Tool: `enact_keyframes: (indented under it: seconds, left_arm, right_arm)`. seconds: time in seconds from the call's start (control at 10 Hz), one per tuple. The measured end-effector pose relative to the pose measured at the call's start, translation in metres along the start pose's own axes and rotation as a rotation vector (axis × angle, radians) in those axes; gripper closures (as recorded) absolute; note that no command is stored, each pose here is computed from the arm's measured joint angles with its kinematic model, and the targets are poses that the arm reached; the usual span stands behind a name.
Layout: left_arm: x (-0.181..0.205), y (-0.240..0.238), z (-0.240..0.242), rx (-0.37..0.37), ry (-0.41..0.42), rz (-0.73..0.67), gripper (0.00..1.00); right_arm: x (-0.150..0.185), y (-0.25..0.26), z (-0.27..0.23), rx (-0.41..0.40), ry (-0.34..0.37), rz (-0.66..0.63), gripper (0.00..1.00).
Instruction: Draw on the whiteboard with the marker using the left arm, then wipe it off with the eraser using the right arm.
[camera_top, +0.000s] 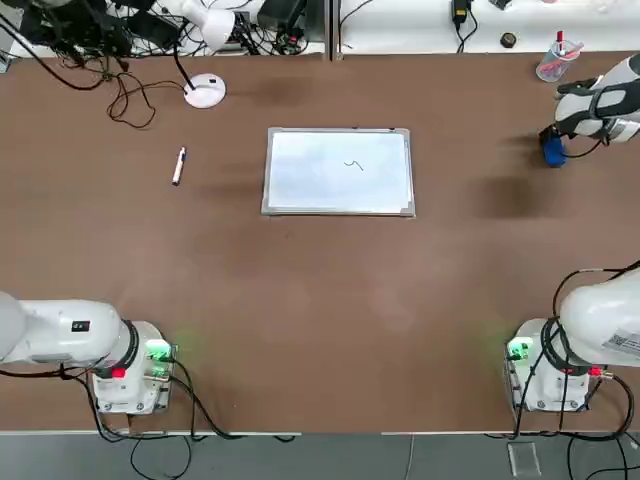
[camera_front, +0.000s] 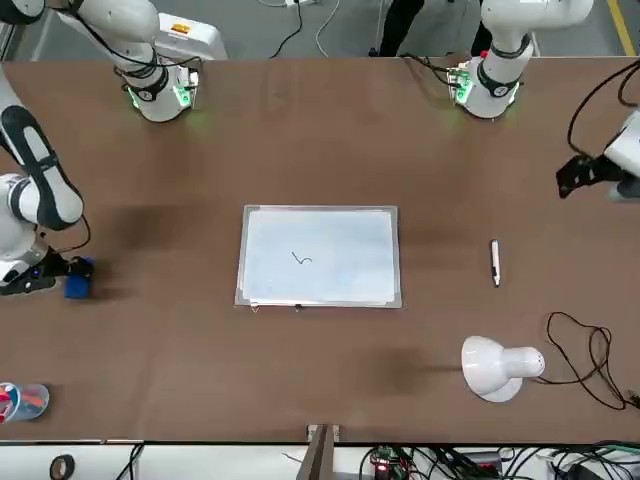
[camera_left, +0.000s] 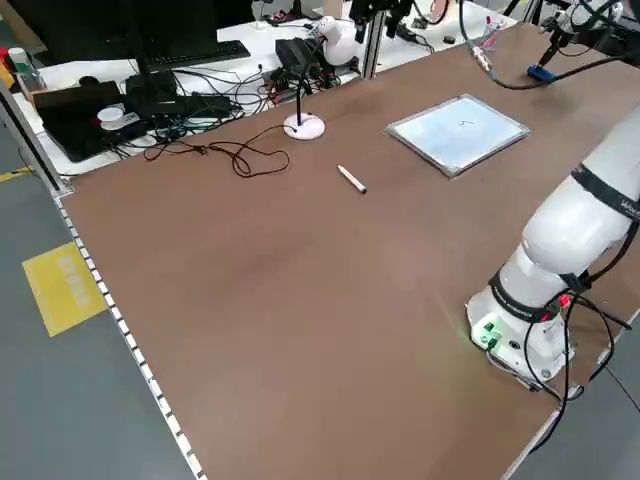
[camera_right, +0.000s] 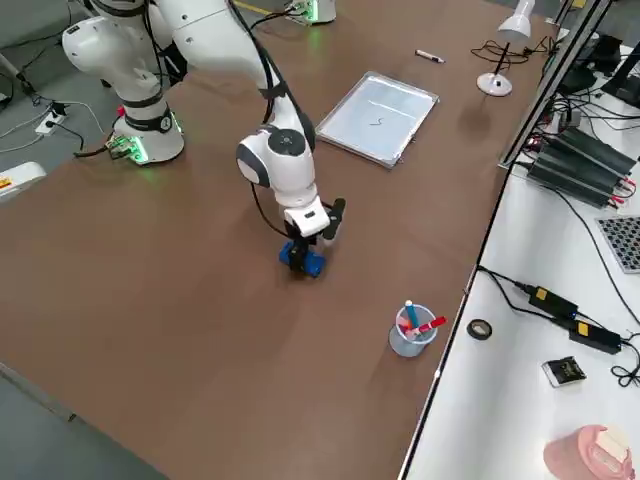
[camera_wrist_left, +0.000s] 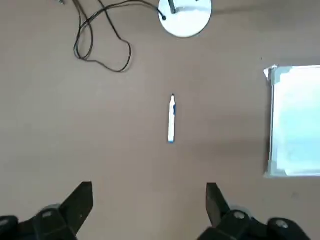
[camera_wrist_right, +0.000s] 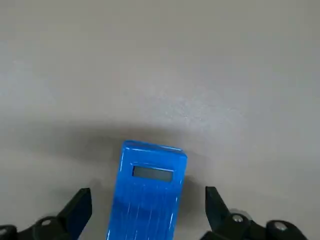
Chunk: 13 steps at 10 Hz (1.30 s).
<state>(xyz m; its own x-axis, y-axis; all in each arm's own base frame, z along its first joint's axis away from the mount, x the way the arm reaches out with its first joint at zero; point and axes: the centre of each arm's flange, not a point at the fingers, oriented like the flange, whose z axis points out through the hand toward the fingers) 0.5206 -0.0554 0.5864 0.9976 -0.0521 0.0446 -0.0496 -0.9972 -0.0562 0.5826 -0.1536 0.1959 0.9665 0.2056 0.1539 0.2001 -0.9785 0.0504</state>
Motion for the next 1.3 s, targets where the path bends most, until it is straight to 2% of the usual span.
enact_keyframes:
  seconds: [0.4,1.3]
  left_arm:
    - [-0.022,0.009,-0.021,-0.036,-0.031,-0.042,0.0]
    - [-0.023,0.01,-0.021,-0.036,-0.032,-0.05,0.0]
  right_arm:
    - [0.0,0.001,0.002,-0.004,0.005,0.001,0.0]
    - [-0.002,0.001,0.011,-0.01,0.015,0.002,0.04]
